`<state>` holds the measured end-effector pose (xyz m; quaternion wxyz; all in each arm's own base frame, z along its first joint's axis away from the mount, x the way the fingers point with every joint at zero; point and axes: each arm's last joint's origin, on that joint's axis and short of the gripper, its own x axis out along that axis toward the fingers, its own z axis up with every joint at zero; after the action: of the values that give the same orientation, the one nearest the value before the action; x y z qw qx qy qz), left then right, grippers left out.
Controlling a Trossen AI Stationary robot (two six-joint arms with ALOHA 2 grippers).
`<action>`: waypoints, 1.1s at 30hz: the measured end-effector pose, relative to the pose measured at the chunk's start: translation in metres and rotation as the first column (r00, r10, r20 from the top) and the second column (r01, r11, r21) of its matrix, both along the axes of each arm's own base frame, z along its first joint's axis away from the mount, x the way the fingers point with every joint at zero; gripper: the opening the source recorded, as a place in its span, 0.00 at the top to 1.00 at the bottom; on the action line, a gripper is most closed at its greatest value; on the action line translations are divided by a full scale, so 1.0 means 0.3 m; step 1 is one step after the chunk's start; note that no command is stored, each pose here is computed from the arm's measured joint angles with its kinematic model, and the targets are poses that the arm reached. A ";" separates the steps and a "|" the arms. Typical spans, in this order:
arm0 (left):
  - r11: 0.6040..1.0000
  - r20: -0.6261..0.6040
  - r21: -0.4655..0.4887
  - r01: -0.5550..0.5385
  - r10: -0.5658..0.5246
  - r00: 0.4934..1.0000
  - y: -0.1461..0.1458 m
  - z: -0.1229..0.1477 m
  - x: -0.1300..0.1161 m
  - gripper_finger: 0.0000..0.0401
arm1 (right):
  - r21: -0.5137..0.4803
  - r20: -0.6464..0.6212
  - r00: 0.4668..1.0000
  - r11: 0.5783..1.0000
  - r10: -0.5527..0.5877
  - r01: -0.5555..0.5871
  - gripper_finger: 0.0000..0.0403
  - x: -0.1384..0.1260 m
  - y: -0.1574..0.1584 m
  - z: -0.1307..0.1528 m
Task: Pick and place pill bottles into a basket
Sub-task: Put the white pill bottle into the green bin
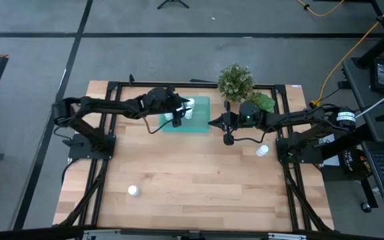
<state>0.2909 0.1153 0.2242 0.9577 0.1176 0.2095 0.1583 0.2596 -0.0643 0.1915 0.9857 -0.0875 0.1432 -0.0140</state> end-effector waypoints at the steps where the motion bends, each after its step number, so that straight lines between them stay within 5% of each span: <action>1: 1.000 -0.005 0.014 0.002 -0.002 1.000 -0.011 0.021 -0.013 0.63 | 0.000 0.000 1.000 1.000 0.000 0.000 0.97 0.000 0.000 0.000; 6: 0.995 -0.042 0.095 -0.021 0.025 0.999 -0.050 0.100 -0.099 0.76 | 0.000 0.000 1.000 1.000 0.000 0.000 0.97 0.000 0.000 0.000; 12: 0.999 0.019 0.043 -0.023 0.023 1.000 -0.094 0.105 -0.224 0.98 | 0.004 -0.006 1.000 1.000 0.000 0.000 0.97 0.000 0.000 -0.003; 20: 0.986 0.066 -0.075 0.149 -0.145 0.987 -0.171 0.025 -0.341 1.00 | 0.040 -0.013 1.000 0.999 -0.008 0.008 0.97 0.000 0.001 -0.006; 33: 0.965 0.062 -0.129 0.227 -0.221 0.973 -0.259 -0.067 -0.447 1.00 | 0.111 -0.015 1.000 0.994 -0.020 0.022 0.97 0.001 0.008 -0.007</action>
<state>0.1569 0.0375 0.2042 0.9799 0.0716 0.1824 0.0370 0.2600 -0.0620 0.1894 0.9878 -0.0309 0.1516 -0.0158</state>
